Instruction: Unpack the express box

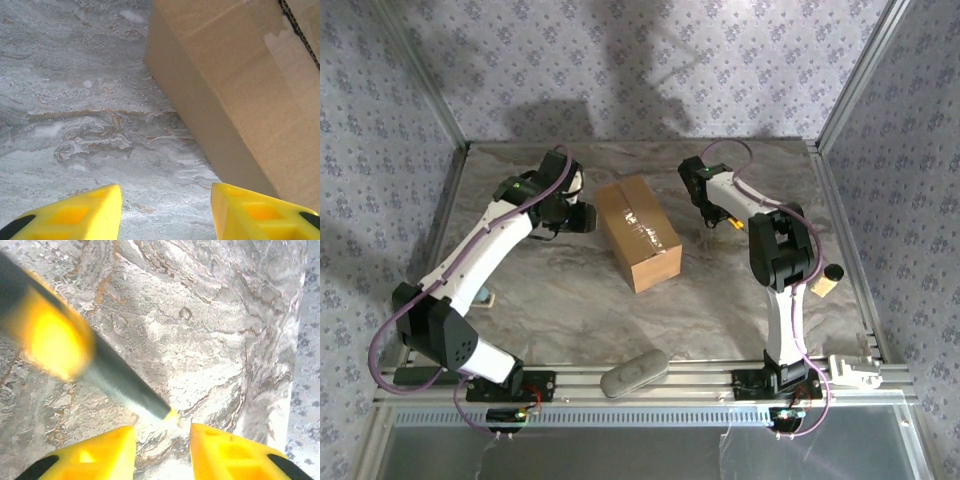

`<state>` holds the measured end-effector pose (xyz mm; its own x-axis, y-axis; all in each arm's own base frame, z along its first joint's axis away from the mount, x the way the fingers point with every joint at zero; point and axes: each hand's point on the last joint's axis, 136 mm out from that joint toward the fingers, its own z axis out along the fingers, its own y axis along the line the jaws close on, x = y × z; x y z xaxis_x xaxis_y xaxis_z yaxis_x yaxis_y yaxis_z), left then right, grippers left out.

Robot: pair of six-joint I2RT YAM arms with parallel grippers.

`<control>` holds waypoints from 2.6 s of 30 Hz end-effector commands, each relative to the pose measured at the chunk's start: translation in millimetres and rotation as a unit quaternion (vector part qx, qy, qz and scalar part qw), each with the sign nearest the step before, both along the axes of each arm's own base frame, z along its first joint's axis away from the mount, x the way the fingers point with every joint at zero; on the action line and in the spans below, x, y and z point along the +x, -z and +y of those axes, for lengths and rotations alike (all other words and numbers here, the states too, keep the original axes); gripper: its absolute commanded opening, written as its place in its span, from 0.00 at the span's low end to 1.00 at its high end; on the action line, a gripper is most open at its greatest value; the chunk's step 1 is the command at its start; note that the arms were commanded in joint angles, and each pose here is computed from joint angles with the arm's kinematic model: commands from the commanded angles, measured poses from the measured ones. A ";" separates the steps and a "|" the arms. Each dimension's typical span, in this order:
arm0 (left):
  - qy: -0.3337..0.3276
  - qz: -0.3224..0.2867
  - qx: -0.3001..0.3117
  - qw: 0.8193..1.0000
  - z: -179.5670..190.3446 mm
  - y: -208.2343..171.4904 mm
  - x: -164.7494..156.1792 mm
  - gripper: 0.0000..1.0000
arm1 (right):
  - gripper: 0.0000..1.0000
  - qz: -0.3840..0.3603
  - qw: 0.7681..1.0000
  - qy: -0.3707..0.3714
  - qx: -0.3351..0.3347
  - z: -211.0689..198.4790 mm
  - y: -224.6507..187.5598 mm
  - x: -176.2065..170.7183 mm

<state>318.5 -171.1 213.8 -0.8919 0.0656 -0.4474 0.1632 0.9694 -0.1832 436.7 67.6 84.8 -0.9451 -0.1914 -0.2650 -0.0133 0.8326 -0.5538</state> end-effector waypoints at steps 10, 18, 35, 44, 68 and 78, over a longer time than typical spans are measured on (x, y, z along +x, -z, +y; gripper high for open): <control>0.014 0.015 -0.044 0.999 -24.7 3.1 -1.9 0.51 | 0.46 -0.049 0.987 -0.031 0.148 60.5 -62.0 -12.8; 0.018 0.024 -0.068 0.997 -43.7 12.8 7.3 0.57 | 0.48 -0.111 0.943 -0.079 0.303 94.5 -132.7 -36.5; -0.019 0.060 -0.143 0.988 -62.8 40.6 27.1 0.57 | 0.79 -0.114 0.889 -0.223 0.382 201.7 -155.3 -65.3; -0.024 0.086 -0.128 0.988 -58.7 62.9 20.7 0.55 | 0.80 -0.097 0.913 -0.234 0.319 215.6 -119.7 -62.9; -0.032 0.134 -0.075 0.988 -38.8 114.1 5.1 0.50 | 0.72 -0.105 0.965 -0.222 0.095 190.0 -88.5 -60.1; -0.038 0.158 -0.056 0.985 -26.9 136.0 -3.1 0.49 | 0.69 -0.141 0.964 -0.206 0.088 180.4 -108.5 -58.6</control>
<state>355.8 -243.9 162.1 -0.9250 -0.0772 -0.3720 0.1432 0.8360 -0.5297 379.0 276.3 193.1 -0.6591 -0.4470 -0.6048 -0.2940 0.8933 -0.3399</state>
